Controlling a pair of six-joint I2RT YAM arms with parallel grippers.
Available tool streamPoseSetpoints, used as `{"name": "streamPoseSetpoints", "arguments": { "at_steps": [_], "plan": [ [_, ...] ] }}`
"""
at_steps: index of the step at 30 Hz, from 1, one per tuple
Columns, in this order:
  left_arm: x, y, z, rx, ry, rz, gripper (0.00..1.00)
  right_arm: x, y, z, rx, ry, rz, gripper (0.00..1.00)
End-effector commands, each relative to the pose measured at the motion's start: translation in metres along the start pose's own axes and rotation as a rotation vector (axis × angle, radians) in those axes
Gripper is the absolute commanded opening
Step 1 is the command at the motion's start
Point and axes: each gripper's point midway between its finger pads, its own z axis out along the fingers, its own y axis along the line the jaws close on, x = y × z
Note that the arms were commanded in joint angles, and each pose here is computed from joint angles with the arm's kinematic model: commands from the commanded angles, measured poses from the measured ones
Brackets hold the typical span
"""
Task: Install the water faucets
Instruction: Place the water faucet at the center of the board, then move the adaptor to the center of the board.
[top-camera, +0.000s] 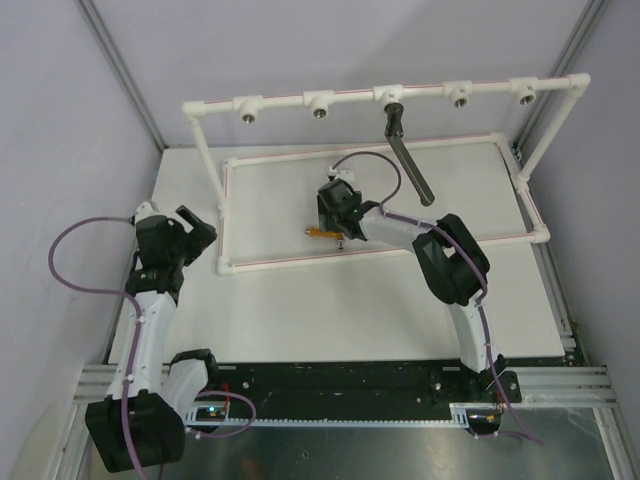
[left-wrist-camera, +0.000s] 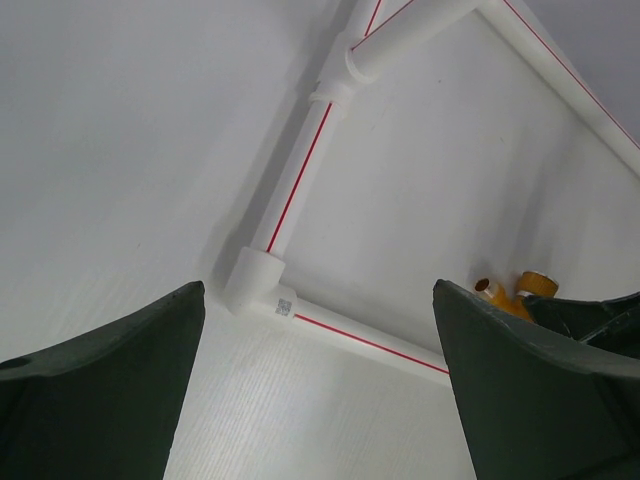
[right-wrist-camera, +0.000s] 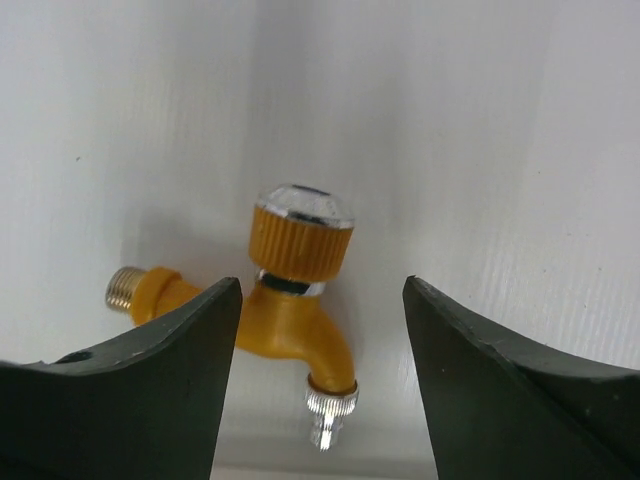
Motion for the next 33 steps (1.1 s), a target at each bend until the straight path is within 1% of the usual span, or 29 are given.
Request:
{"name": "streamPoseSetpoints", "arguments": {
  "at_steps": [1,5,8,11,15,19,25,29,33],
  "plan": [
    [-0.006,-0.001,-0.002,0.006,-0.018,-0.024,1.00,-0.040,0.035,-0.047,-0.056,-0.158,-0.073,0.69],
    [-0.009,0.003,-0.002,0.007,-0.017,-0.067,1.00,-0.029,0.080,-0.072,-0.144,-0.197,-0.180,0.63],
    [-0.009,0.006,-0.001,0.016,-0.004,-0.089,1.00,-0.014,0.113,-0.083,-0.238,-0.192,-0.219,0.56],
    [-0.010,0.008,-0.002,0.019,-0.003,-0.095,1.00,0.004,0.135,-0.079,-0.336,-0.131,-0.220,0.47],
    [-0.008,0.010,-0.002,0.016,0.002,-0.096,1.00,0.023,0.150,-0.066,-0.394,-0.033,-0.229,0.45],
    [-0.006,0.013,0.000,0.007,0.008,-0.100,1.00,0.040,0.147,-0.053,-0.394,0.056,-0.224,0.44],
    [-0.006,0.021,0.003,-0.013,0.020,-0.112,0.99,0.077,0.126,-0.040,-0.366,0.198,-0.210,0.44],
    [-0.008,0.031,0.006,-0.035,0.025,-0.137,0.99,0.103,0.111,-0.048,-0.350,0.272,-0.232,0.43],
    [-0.010,0.041,0.009,-0.065,0.026,-0.170,0.98,0.133,0.092,-0.070,-0.338,0.327,-0.260,0.40]
  ]
}}
